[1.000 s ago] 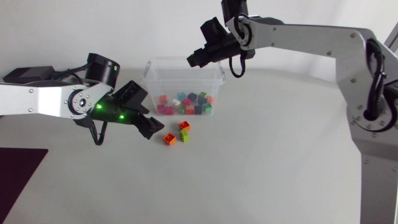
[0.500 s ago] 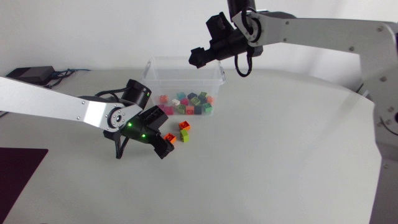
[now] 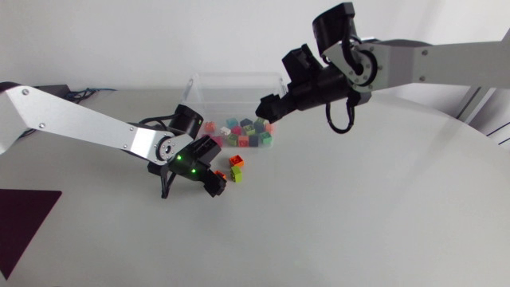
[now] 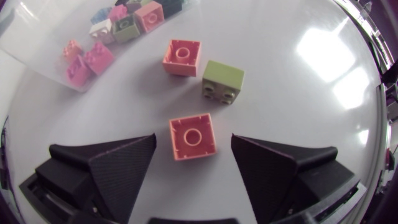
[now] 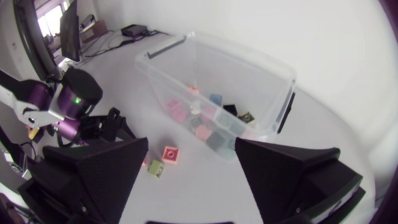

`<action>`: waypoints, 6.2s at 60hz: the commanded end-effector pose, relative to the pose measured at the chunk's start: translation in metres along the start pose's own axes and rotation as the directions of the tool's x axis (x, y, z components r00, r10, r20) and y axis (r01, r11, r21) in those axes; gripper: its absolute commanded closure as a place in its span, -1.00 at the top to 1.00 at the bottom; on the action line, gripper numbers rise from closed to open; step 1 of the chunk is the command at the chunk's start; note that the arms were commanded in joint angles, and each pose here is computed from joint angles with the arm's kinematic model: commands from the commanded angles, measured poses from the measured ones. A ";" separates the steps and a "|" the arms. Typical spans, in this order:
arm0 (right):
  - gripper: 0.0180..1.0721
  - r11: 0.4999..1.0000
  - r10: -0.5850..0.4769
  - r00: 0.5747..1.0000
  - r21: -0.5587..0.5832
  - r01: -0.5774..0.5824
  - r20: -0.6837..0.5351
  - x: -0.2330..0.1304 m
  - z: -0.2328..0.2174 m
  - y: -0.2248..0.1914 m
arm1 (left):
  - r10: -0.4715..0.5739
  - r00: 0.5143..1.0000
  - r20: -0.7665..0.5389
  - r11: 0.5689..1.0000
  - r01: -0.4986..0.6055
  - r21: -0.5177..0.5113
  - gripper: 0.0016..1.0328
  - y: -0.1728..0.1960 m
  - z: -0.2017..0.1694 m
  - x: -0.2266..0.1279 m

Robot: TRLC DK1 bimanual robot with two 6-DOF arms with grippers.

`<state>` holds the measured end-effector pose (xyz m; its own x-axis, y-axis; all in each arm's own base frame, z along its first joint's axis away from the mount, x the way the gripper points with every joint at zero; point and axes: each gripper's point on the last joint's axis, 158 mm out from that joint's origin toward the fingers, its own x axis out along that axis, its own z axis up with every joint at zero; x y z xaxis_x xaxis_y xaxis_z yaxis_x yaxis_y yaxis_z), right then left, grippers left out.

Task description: Place the duplo bricks in the container

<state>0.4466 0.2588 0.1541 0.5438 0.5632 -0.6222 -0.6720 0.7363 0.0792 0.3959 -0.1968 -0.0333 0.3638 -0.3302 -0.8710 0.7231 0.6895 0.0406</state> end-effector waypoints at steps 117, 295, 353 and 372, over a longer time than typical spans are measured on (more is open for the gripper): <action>-0.47 0.979 -0.057 0.763 0.113 0.168 -0.643 0.138 -0.152 0.068 | 0.273 0.809 0.520 0.944 -0.122 -0.306 -0.60 0.096 0.116 -0.215; 0.93 0.983 -0.138 0.987 0.131 0.127 0.077 -0.017 0.088 -0.024 | -0.053 0.991 0.121 0.995 0.042 0.089 0.72 0.020 0.077 0.044; 0.93 0.838 -0.534 0.835 0.213 0.502 0.133 -0.206 -0.048 -0.119 | -0.027 0.988 0.150 0.992 0.007 0.130 -0.59 0.007 0.096 -0.076; 0.93 0.794 -0.602 0.790 0.193 0.576 0.117 -0.220 -0.096 -0.109 | 0.071 0.923 0.379 0.996 -0.085 0.019 -0.59 0.040 0.167 -0.139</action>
<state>0.3591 0.0253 0.2142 0.8892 0.0701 -0.4521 -0.1344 0.9846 -0.1117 0.4542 -0.2318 0.1436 0.5533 -0.4849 -0.6773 0.7399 0.6596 0.1322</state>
